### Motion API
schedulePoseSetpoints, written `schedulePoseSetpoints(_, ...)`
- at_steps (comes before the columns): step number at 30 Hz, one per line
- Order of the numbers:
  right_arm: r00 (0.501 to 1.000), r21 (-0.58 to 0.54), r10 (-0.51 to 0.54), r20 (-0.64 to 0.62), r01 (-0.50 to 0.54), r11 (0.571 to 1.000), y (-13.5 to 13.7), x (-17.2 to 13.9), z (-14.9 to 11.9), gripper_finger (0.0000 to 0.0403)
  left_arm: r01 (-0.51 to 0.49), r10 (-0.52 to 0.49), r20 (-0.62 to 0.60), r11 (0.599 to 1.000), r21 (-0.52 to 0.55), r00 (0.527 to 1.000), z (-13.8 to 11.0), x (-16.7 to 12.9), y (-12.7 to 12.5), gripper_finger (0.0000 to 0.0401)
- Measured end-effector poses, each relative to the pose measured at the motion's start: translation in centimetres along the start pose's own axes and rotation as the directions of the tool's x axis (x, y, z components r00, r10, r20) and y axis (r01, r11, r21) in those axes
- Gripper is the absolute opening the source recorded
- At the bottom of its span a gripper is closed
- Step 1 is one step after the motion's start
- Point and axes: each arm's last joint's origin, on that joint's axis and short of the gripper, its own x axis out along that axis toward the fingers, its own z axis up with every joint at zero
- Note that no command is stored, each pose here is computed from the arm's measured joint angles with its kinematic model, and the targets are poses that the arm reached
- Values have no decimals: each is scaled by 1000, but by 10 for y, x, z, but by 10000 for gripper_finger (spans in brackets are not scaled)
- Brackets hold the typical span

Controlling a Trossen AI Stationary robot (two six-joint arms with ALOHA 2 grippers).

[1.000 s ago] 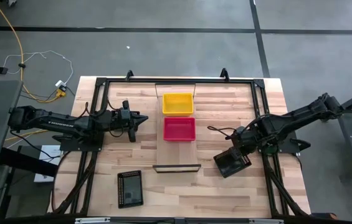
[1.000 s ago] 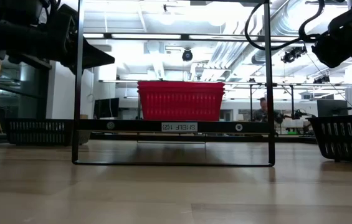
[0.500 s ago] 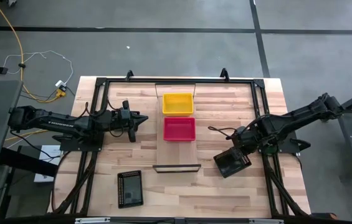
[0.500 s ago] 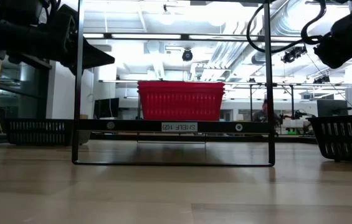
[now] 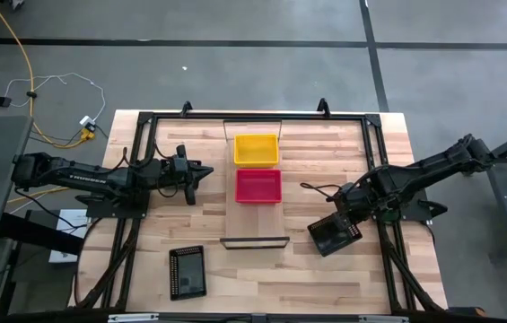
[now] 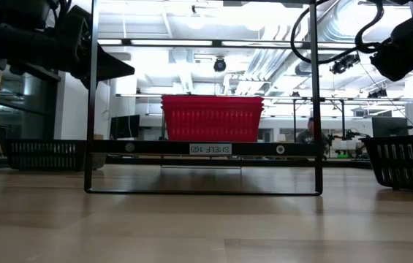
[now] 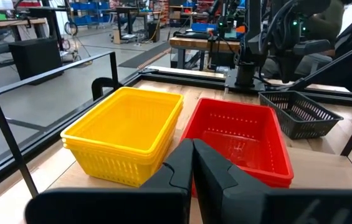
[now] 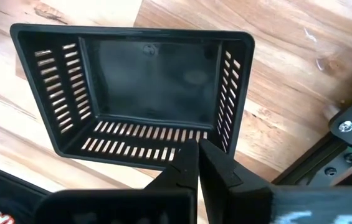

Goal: Stack baskets on shelf by color
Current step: Put the right black bin on the shelf

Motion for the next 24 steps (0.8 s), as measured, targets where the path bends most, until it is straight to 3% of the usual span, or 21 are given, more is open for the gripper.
schedulePoseSetpoints(10, 1000, 11, -5, -3, 5, 1000, -1, 0, 0, 8, -13, 13, 1, 1000, -26, 1000, 0, 0, 0, 0)
schedulePoseSetpoints(20, 1000, 16, -3, 11, 3, 1000, 0, 0, 0, 140, -16, 16, 1, 1000, -26, 1000, 0, 0, 0, 0)
schedulePoseSetpoints(24, 999, 0, 6, 40, -6, 1000, 2, 1, -4, 166, -18, 18, 1, 1000, -26, 1000, 0, 0, 1, 0)
